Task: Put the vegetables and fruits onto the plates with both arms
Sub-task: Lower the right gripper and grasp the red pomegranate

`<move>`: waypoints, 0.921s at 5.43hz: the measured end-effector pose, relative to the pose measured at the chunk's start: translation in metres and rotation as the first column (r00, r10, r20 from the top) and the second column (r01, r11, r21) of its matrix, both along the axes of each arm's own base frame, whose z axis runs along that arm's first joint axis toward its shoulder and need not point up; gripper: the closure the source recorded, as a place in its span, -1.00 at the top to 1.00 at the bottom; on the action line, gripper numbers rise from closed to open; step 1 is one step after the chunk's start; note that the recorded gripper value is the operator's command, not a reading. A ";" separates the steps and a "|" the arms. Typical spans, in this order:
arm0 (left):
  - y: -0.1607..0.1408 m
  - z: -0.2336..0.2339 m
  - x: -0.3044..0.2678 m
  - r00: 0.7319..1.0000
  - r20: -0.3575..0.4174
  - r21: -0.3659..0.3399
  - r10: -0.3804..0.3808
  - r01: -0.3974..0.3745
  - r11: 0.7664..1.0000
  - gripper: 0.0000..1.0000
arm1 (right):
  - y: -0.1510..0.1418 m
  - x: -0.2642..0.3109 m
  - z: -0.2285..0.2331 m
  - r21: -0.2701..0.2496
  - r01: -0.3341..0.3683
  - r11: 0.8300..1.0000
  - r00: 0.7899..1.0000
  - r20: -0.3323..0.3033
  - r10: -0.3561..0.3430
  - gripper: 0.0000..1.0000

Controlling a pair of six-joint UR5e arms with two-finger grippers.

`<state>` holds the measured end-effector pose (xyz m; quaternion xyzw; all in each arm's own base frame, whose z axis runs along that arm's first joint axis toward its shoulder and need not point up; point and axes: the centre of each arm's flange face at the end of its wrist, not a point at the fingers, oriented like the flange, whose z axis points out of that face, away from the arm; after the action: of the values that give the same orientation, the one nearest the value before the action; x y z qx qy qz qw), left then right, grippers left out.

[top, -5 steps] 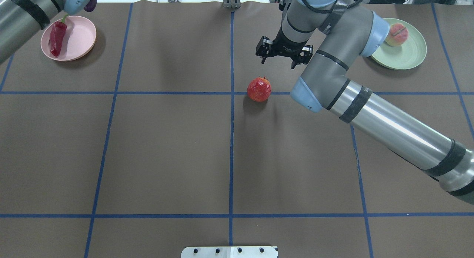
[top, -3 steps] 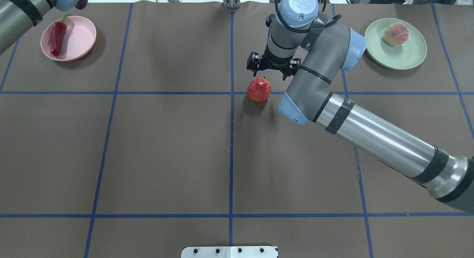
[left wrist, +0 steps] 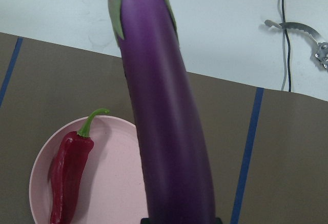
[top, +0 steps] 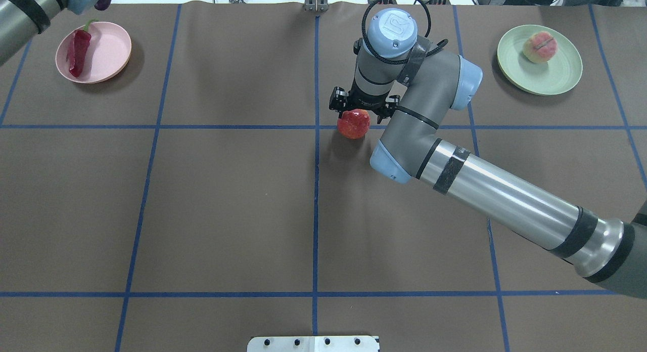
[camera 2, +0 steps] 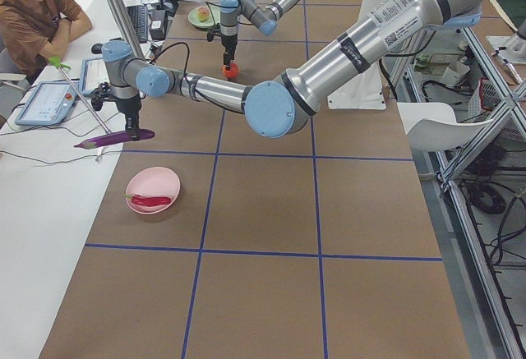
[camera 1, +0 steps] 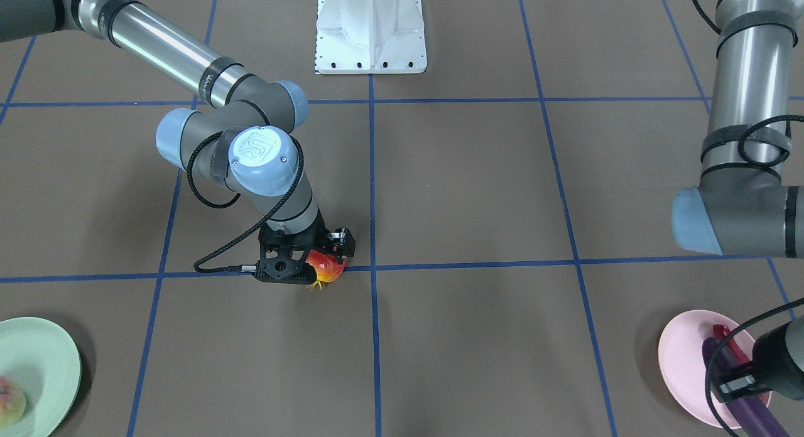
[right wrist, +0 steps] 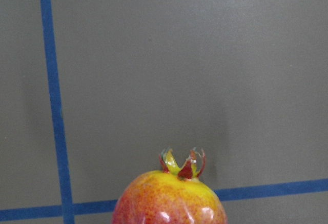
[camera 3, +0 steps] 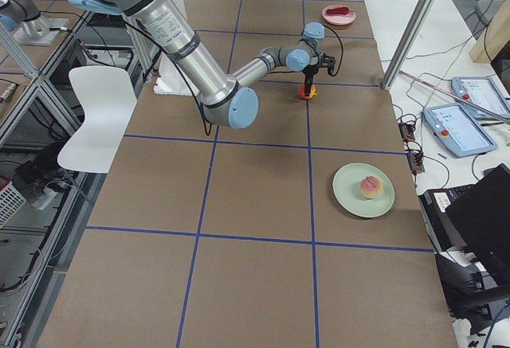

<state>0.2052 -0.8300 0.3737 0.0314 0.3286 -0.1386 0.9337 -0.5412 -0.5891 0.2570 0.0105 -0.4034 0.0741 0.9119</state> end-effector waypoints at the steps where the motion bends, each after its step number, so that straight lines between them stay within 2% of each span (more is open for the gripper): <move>1: 0.001 0.005 0.000 1.000 0.000 0.000 0.001 -0.001 1.000 -1.00 | 0.002 -0.004 0.002 -0.002 0.004 1.000 1.000 -0.004 -0.004 0.43; 2: 0.002 0.008 0.000 1.000 -0.001 0.002 0.002 -0.002 1.000 -1.00 | 0.003 -0.006 0.004 -0.005 0.004 1.000 1.000 -0.008 -0.004 -0.96; 4: 0.005 0.015 0.002 1.000 0.000 0.001 0.005 -0.005 1.000 -1.00 | 0.000 -0.002 -0.003 0.000 -0.006 1.000 1.000 0.002 0.006 -1.00; 5: 0.008 0.020 0.012 1.000 0.006 -0.002 0.017 -0.017 1.000 -1.00 | -0.011 0.013 -0.016 0.011 -0.028 1.000 0.999 0.020 0.028 -1.00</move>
<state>0.2172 -0.8219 0.3939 0.0280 0.3261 -0.1309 0.9358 -0.5286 -0.6002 0.2414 0.0207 -0.4127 0.0846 0.9067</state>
